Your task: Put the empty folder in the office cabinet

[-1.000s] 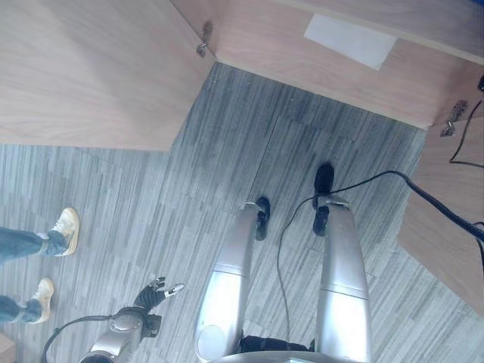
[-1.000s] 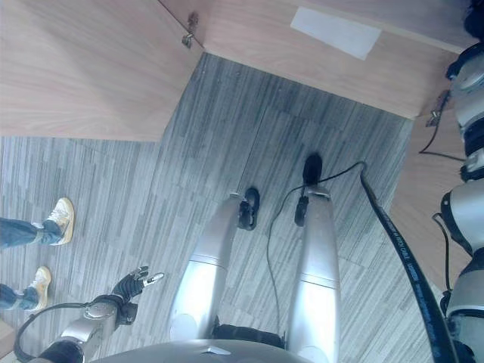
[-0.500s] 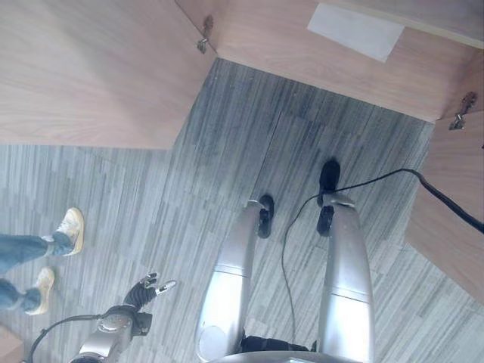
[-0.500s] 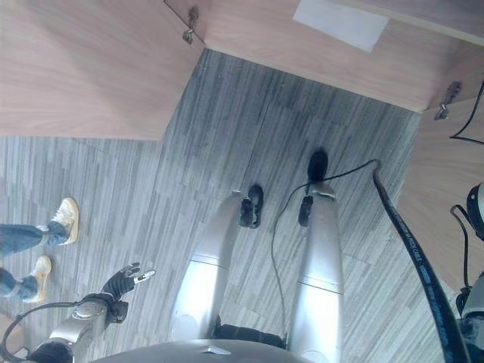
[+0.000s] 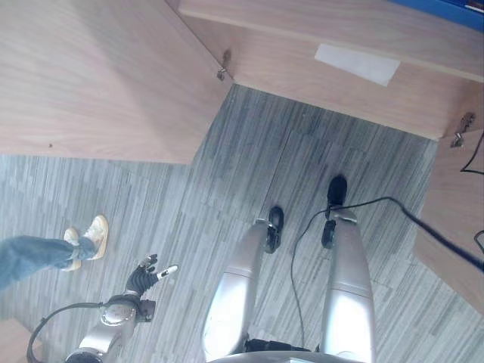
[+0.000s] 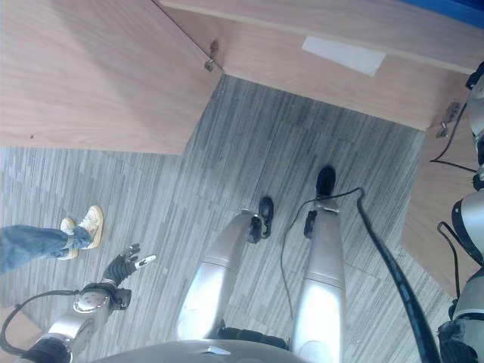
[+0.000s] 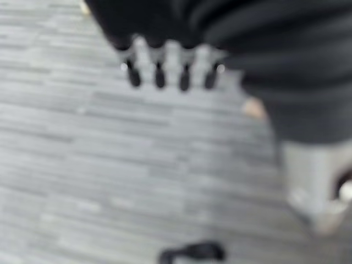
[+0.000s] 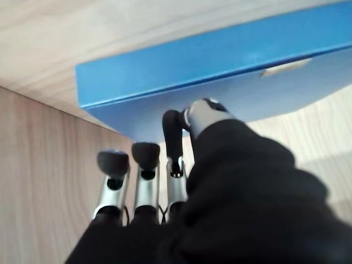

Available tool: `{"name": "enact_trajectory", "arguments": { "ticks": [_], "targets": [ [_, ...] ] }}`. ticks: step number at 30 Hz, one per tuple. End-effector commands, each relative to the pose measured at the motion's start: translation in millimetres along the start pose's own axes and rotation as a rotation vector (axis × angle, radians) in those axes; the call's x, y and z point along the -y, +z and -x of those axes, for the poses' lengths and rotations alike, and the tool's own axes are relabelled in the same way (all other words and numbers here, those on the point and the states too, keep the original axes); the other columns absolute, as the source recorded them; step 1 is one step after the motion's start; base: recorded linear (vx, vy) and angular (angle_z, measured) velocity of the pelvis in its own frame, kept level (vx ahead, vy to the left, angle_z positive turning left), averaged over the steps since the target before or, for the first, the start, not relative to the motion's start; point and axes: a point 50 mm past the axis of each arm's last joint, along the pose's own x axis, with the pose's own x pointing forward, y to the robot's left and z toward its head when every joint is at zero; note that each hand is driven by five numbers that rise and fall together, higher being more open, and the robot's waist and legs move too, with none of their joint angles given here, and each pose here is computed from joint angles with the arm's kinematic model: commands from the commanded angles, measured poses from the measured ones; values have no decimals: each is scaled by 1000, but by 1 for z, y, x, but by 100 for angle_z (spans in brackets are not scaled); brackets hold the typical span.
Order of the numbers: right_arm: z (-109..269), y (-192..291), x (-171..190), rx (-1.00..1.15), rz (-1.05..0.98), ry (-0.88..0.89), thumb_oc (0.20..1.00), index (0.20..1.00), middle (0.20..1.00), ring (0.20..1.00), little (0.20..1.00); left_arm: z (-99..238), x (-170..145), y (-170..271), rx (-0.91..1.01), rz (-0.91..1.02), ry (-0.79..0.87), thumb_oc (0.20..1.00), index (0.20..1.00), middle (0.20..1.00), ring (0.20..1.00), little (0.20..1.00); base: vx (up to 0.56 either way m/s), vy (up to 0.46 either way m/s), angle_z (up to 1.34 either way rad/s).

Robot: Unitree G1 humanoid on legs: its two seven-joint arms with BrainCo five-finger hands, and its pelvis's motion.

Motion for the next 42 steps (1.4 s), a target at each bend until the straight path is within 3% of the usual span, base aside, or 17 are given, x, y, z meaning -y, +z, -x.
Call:
{"name": "enact_trajectory", "arguments": {
  "ticks": [1,9,24,30,42],
  "targets": [
    [-3,-12,23,4,-8,-42,200,200,200,200,200,10,-21,-10,-50,-14,69,1000,1000,1000,1000,1000,-28,18,10],
    [3,-22,5,-39,-11,61,200,200,200,200,200,11,-21,-4,-11,-10,33,1000,1000,1000,1000,1000,3,12,2],
    [-2,9,4,45,-37,43,200,200,200,200,200,0,-6,11,54,-18,3,1000,1000,1000,1000,1000,2,141,-21],
    [8,27,-25,119,-39,76,200,200,200,200,200,-3,-7,19,104,16,53,1000,1000,1000,1000,1000,166,-59,-51],
    [2,37,-9,175,-4,49,200,200,200,200,200,-5,-11,30,128,40,62,1000,1000,1000,1000,1000,71,-195,19]
  ]
}}
